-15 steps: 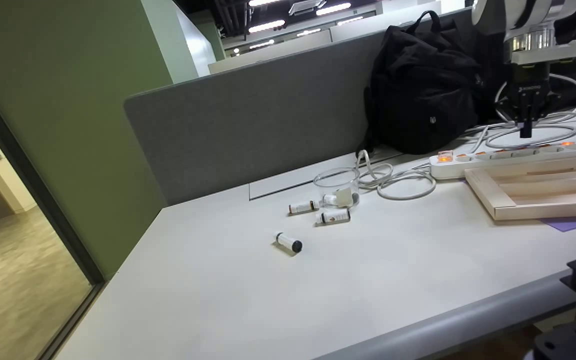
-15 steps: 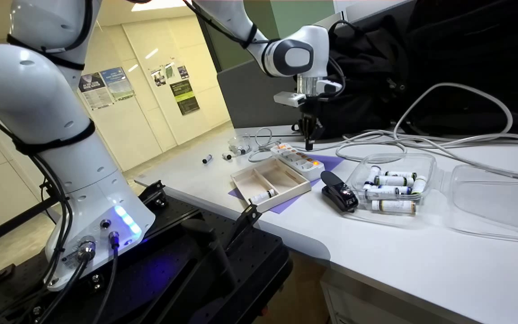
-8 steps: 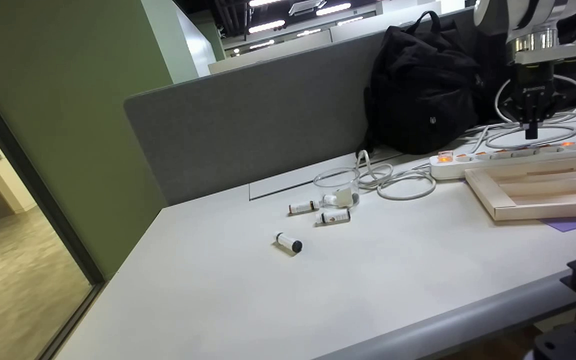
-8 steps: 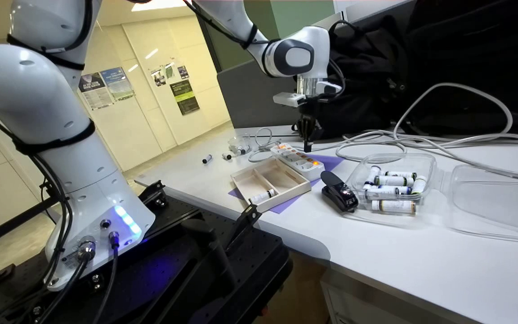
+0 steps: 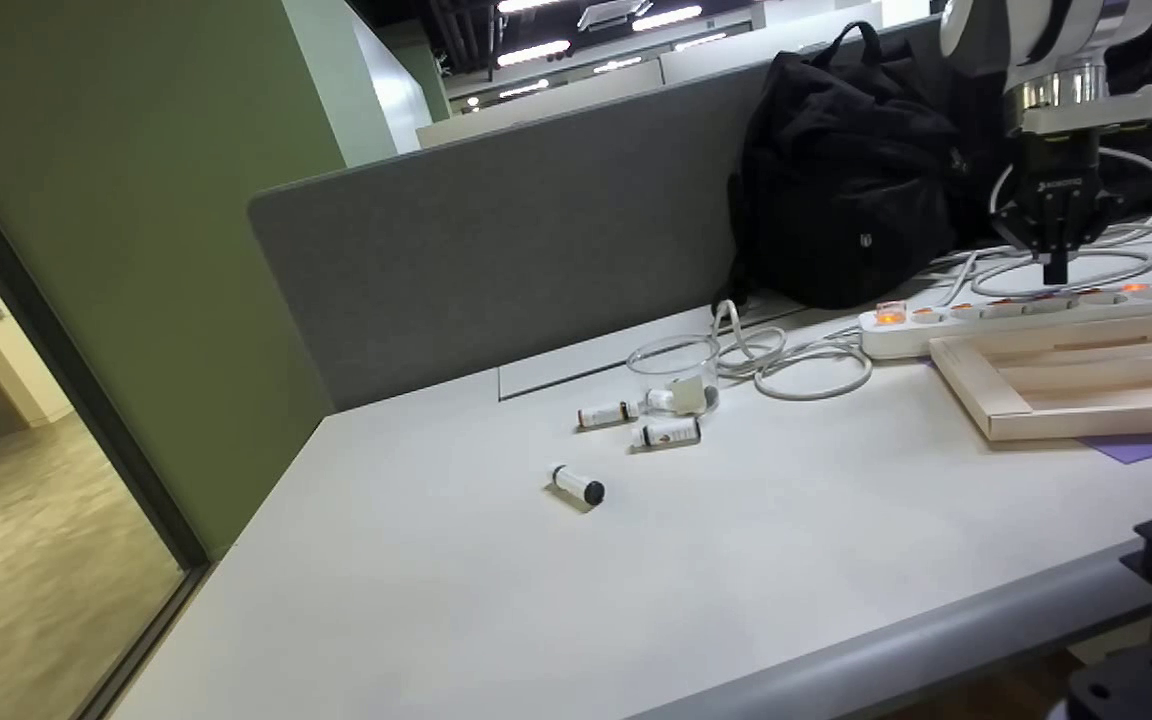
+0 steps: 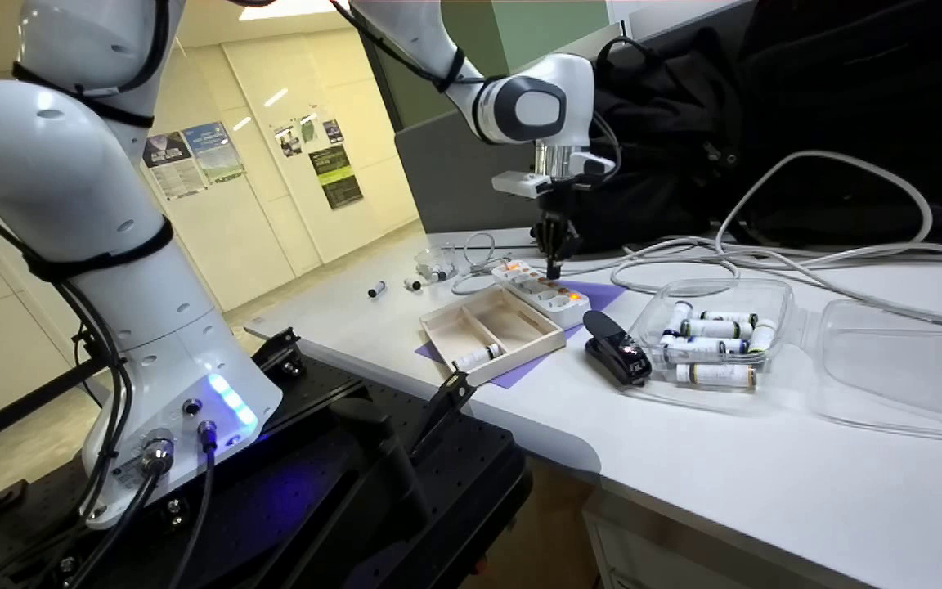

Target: Turn on the third switch on the extension cord

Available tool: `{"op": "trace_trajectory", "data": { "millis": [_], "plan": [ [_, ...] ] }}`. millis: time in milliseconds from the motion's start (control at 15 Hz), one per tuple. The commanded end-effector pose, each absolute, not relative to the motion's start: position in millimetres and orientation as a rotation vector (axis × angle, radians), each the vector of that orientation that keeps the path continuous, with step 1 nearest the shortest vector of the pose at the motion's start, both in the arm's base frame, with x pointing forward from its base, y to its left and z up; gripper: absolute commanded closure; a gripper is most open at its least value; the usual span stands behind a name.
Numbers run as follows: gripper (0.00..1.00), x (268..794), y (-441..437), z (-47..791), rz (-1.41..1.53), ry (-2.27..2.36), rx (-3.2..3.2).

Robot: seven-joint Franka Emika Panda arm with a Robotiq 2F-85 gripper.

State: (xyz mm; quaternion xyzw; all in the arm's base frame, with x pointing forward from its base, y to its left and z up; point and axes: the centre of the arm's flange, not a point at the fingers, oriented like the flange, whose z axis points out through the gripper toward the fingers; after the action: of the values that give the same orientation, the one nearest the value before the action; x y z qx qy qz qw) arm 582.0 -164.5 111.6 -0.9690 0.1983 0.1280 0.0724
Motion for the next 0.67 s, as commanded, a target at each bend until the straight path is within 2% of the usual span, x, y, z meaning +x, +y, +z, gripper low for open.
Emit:
{"op": "trace_trajectory", "data": {
  "millis": [0, 600],
  "plan": [
    [1.00, 579, -158, 110, 0.389, 0.610, -2.917],
    [1.00, 580, -155, 97, 0.423, 0.605, -2.902]
  ]
}}
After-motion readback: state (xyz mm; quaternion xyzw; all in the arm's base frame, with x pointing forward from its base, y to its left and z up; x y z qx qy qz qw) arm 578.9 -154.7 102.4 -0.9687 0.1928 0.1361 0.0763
